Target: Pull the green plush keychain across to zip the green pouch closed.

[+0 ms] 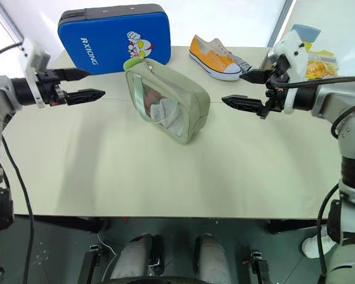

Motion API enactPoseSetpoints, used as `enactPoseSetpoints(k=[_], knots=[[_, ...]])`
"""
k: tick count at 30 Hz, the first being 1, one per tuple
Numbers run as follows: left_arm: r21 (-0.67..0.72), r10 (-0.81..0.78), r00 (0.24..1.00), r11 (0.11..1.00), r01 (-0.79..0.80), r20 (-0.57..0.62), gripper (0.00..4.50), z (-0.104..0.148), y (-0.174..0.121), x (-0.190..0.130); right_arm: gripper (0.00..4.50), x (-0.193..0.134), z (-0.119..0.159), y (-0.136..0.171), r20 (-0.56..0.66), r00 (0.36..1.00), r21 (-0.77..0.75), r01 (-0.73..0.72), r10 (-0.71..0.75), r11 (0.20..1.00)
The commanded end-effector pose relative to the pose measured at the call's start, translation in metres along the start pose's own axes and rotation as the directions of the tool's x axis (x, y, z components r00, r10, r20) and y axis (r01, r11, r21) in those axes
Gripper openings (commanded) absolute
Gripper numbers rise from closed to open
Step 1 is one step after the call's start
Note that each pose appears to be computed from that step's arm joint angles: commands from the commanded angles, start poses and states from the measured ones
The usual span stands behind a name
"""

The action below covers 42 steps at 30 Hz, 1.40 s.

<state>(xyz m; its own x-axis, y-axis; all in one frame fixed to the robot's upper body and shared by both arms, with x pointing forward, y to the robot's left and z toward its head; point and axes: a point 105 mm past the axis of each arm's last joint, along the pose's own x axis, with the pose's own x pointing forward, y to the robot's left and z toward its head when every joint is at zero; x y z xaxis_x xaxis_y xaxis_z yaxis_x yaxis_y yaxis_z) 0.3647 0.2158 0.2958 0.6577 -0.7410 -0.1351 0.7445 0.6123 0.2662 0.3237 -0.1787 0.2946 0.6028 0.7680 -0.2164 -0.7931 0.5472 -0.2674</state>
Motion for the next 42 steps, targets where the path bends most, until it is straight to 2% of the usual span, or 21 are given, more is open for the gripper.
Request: enactPoseSetpoints(k=[1,6,11,16,20,25,28,32,34,35,39,42], knots=[[0.048,0.021,0.999,0.999,-0.023,0.029,4.48,0.013,0.004,-0.005,4.50,0.002,0.010,0.004,0.015,1.000,-0.039,-0.017,0.018,0.999],[0.062,0.057,0.998,0.996,-0.059,0.032,4.48,0.013,0.007,-0.003,4.50,0.003,0.010,0.003,0.013,1.000,-0.064,-0.012,0.013,0.998],[0.050,0.080,0.996,0.995,-0.082,0.048,4.48,0.014,0.011,-0.004,4.50,0.018,0.024,0.007,0.095,0.996,-0.066,0.005,0.002,0.998],[0.037,-0.139,0.990,0.990,0.138,0.019,4.48,0.012,-0.040,0.008,4.50,0.068,0.035,0.034,0.170,0.985,-0.035,0.008,-0.002,0.999],[0.018,-0.191,0.980,0.981,0.191,0.055,4.48,0.022,-0.062,0.011,4.50,0.097,0.014,0.051,0.121,0.992,-0.036,0.025,-0.021,0.999],[0.010,-0.162,0.986,0.987,0.162,0.048,4.48,0.020,-0.063,0.008,4.50,0.113,-0.013,0.057,0.015,0.999,-0.087,0.041,-0.040,0.995],[0.000,-0.119,0.992,0.993,0.119,0.035,4.50,0.012,-0.058,0.007,3.61,0.114,-0.019,0.055,-0.016,0.999,-0.149,0.045,-0.048,0.988],[-0.010,-0.102,0.994,0.995,0.103,0.029,4.50,0.006,-0.057,0.007,1.57,0.113,-0.013,0.052,0.003,0.999,-0.146,0.048,-0.048,0.988],[-0.010,-0.098,0.995,0.995,0.099,0.030,4.50,0.005,-0.056,0.007,0.39,0.111,-0.010,0.049,0.017,0.998,-0.148,0.056,-0.054,0.987],[-0.010,-0.098,0.995,0.995,0.098,0.030,4.50,0.005,-0.056,0.007,0.05,0.109,-0.008,0.047,0.028,0.998,-0.152,0.063,-0.060,0.986],[-0.015,-0.088,0.996,0.996,0.088,0.035,4.50,0.005,-0.052,0.006,0.05,0.084,0.003,0.034,0.086,0.996,-0.211,0.021,-0.003,0.977],[-0.018,-0.080,0.996,0.997,0.080,0.037,4.50,0.003,-0.050,0.006,0.05,0.065,-0.014,0.013,0.030,1.000,-0.267,0.008,0.000,0.964]])
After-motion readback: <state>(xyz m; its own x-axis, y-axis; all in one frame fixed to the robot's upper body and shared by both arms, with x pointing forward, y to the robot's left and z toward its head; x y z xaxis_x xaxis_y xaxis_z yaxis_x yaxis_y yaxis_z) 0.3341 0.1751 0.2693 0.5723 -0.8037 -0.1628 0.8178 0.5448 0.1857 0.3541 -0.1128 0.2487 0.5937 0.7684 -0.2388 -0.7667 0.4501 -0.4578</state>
